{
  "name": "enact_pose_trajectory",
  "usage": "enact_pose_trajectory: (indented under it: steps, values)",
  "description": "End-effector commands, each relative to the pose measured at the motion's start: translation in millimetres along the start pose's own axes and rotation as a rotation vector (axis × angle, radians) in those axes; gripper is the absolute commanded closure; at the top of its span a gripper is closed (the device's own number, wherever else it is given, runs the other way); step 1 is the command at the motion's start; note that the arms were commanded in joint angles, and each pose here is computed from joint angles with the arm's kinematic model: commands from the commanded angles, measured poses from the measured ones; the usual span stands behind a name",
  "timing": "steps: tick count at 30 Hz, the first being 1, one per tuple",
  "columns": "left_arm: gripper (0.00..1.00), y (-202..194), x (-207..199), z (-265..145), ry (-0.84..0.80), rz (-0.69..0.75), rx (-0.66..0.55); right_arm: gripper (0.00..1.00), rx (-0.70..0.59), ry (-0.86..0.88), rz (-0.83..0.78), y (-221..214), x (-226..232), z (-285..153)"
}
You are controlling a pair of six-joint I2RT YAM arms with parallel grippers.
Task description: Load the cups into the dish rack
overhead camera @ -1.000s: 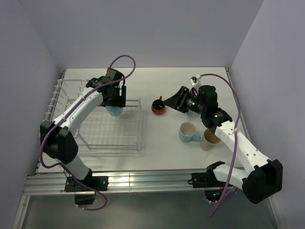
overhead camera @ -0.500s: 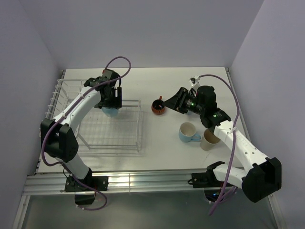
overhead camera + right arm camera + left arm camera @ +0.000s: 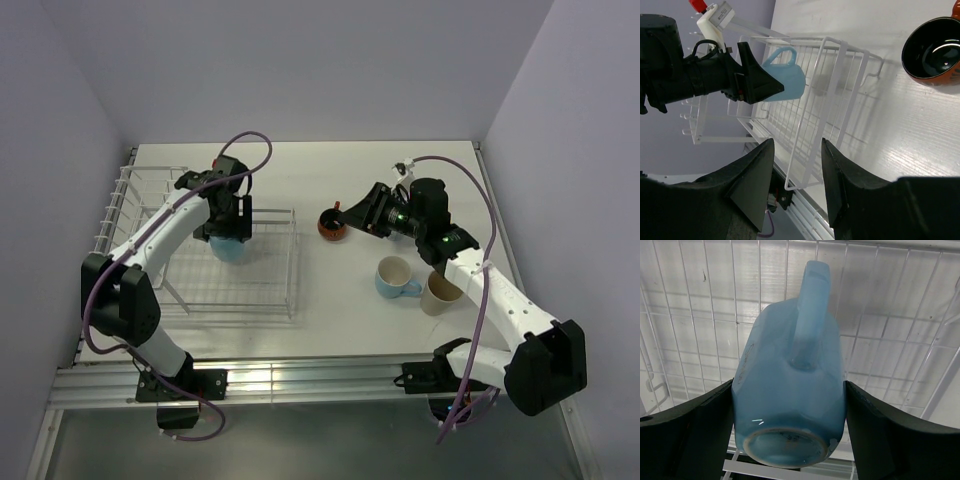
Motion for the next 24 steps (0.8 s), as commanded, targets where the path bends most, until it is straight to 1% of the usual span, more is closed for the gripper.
enact_pose_trajectory:
  steps: [1,7,10,14,16,17,20,24]
  values:
    - [1.00,8,2,-21,-0.046,-0.046,-0.075,0.50,-0.031,0.042,-0.021,9,8,1]
    - [1.00,6,5,-9,-0.019,-0.054,-0.066,0.50,-0.024,0.037,-0.022,7,7,3]
    - [0.90,8,6,-5,-0.006,-0.062,-0.068,0.50,-0.022,0.035,-0.024,7,6,3]
    - [0.68,9,5,-4,-0.006,-0.067,-0.075,0.50,-0.021,0.033,-0.026,7,6,3]
    - [0.60,11,4,-5,-0.009,-0.072,-0.085,0.50,-0.020,0.032,-0.025,6,5,3]
    - [0.51,12,4,-6,-0.009,-0.073,-0.091,0.50,-0.018,0.032,-0.023,6,5,4]
    - [0.42,14,5,-7,-0.007,-0.070,-0.097,0.50,-0.013,0.031,-0.021,5,5,5]
    - [0.37,13,5,-4,-0.001,-0.064,-0.094,0.50,-0.012,0.030,-0.023,6,5,5]
Point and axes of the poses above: each gripper's point midway between its finger pads, its own z axis out along the fingers, its own x axis along the line the jaws close on, y = z × x, the point moved 5 cm from there along -z, back along the fingers, and after that the axes turned 12 degrees about -z, right-handed, at the moved point
